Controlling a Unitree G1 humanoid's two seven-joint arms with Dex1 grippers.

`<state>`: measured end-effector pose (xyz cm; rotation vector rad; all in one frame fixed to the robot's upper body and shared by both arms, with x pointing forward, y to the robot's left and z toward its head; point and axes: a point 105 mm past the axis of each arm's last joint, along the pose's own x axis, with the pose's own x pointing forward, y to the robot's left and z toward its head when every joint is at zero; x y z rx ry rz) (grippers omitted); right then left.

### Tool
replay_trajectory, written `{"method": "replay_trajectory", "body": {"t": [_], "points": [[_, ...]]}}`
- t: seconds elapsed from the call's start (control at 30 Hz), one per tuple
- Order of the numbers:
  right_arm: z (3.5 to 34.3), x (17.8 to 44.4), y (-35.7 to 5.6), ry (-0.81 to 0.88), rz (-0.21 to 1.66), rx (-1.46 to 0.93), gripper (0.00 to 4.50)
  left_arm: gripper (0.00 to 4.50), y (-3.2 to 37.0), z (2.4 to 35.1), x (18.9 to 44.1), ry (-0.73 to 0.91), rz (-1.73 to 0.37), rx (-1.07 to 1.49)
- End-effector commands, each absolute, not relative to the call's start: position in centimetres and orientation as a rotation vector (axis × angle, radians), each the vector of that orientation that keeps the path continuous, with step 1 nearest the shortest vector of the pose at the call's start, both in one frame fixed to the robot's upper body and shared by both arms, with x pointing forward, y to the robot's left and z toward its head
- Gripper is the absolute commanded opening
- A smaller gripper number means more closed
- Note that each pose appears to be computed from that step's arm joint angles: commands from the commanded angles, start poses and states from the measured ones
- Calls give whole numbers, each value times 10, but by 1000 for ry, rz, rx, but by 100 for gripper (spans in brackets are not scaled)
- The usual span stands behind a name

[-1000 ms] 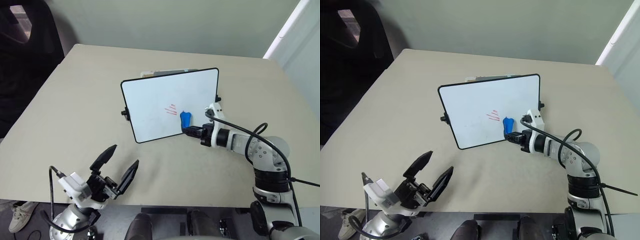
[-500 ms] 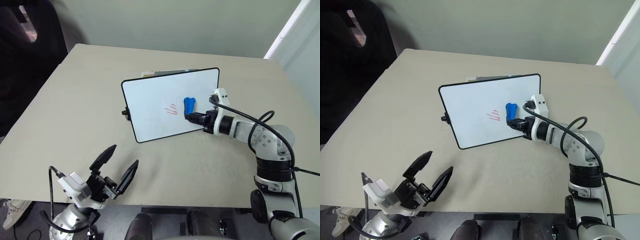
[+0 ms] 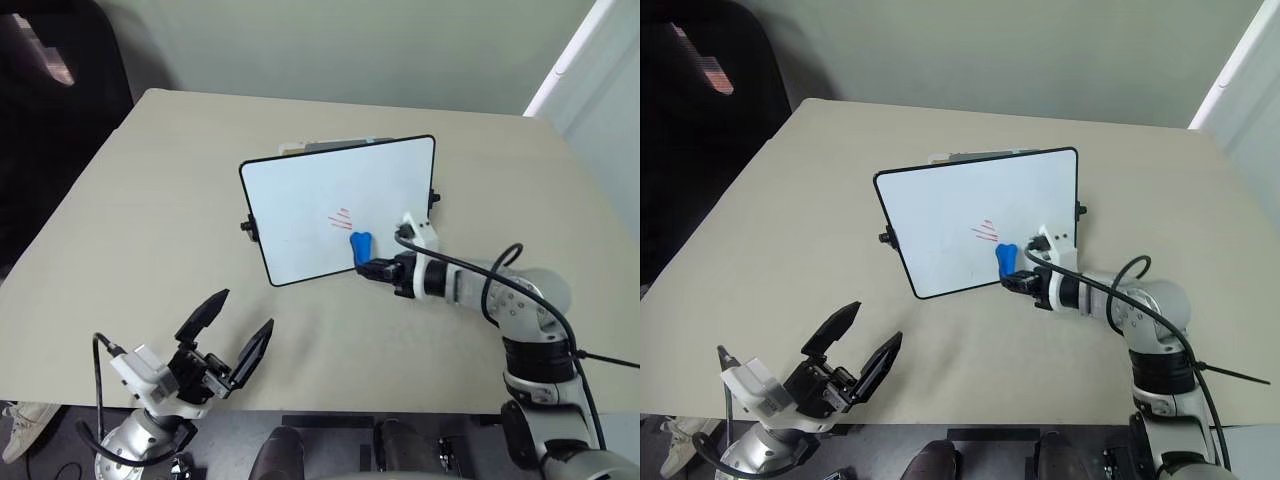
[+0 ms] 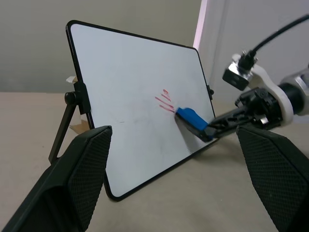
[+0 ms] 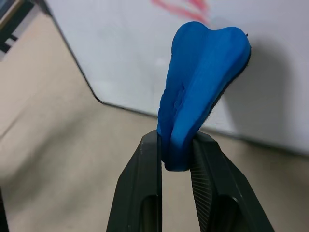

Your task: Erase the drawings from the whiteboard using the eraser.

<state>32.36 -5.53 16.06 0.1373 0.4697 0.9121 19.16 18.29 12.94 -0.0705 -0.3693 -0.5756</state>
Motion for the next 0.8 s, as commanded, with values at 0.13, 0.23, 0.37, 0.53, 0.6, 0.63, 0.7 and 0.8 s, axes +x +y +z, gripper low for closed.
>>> {"method": "replay_trajectory", "body": {"t": [0.13,0.23,0.37,0.53,0.6,0.63,0.7,0.8], "points": [[191,340,-49,354,907,123,61,450,179,135,189,-390,-588,-65],[185,344,-55,368,875,125,61,450,180,134,189,-389,-584,-64],[171,343,-62,416,860,154,61,450,181,134,190,-388,-579,-63],[137,324,-60,534,894,168,61,450,182,134,191,-388,-577,-62],[126,320,-61,571,893,168,61,450,182,135,191,-389,-578,-63],[122,320,-61,584,890,164,61,450,182,135,191,-389,-578,-64],[122,322,-63,574,877,157,61,450,182,135,192,-390,-578,-64],[133,331,-65,524,855,155,61,450,182,135,192,-391,-578,-65]]}}
